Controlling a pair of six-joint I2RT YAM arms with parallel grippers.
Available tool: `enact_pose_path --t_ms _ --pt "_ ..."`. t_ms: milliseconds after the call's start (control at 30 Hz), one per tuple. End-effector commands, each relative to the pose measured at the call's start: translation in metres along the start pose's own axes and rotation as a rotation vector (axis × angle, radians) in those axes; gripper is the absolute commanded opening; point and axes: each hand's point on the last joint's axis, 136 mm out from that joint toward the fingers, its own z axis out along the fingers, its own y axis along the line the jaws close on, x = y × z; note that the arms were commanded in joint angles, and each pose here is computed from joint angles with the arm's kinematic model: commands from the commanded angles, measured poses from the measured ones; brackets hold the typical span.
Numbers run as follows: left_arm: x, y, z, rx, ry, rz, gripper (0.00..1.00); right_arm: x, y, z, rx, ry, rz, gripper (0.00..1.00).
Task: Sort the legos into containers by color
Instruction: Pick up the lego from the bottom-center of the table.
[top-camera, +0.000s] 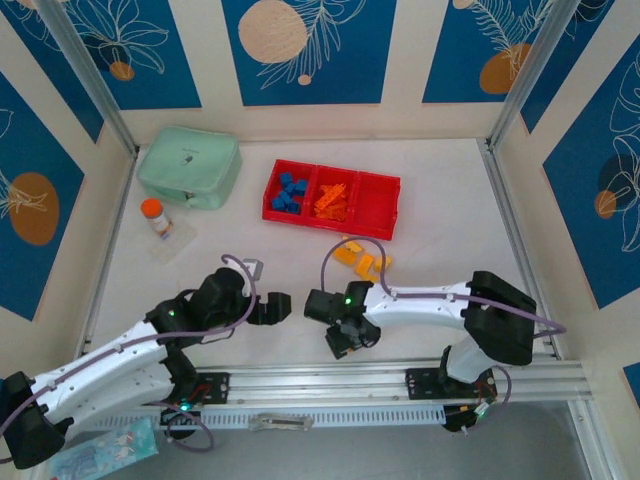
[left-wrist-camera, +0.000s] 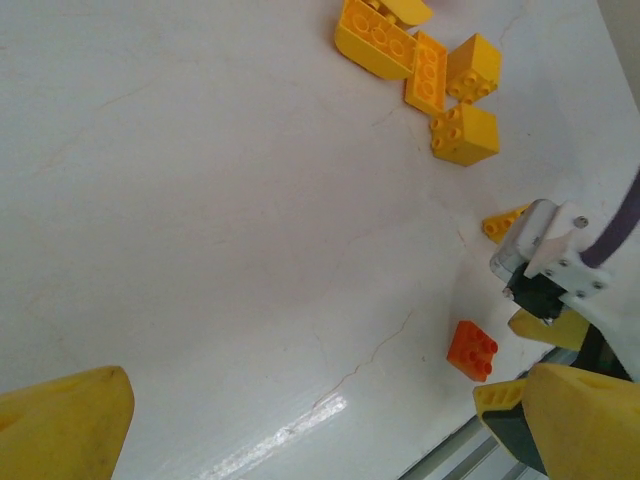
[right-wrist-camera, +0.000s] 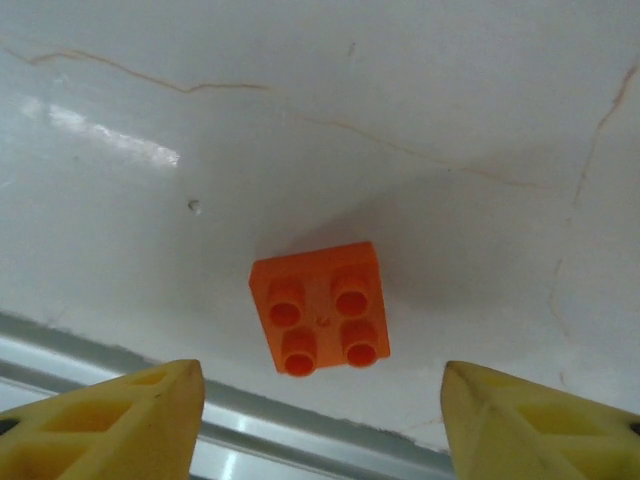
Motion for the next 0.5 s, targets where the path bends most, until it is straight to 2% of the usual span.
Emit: enact_pose_path --t_ms 0,267,467 --pt "-0.004 0.0 0.0 -0.004 -0.032 -0.011 0.99 0.002 0.002 0.009 0.0 0.014 0.039 0.6" --pt "-0.003 0.008 -0.001 -0.038 -0.036 -0.021 0.99 -0.001 -0.002 0.024 0.029 0.024 0.051 0.53" --pt "-0.005 0.008 0.0 -0.045 -0.042 -0.024 0.99 -0.001 -0.005 0.028 0.037 0.028 0.055 0.44"
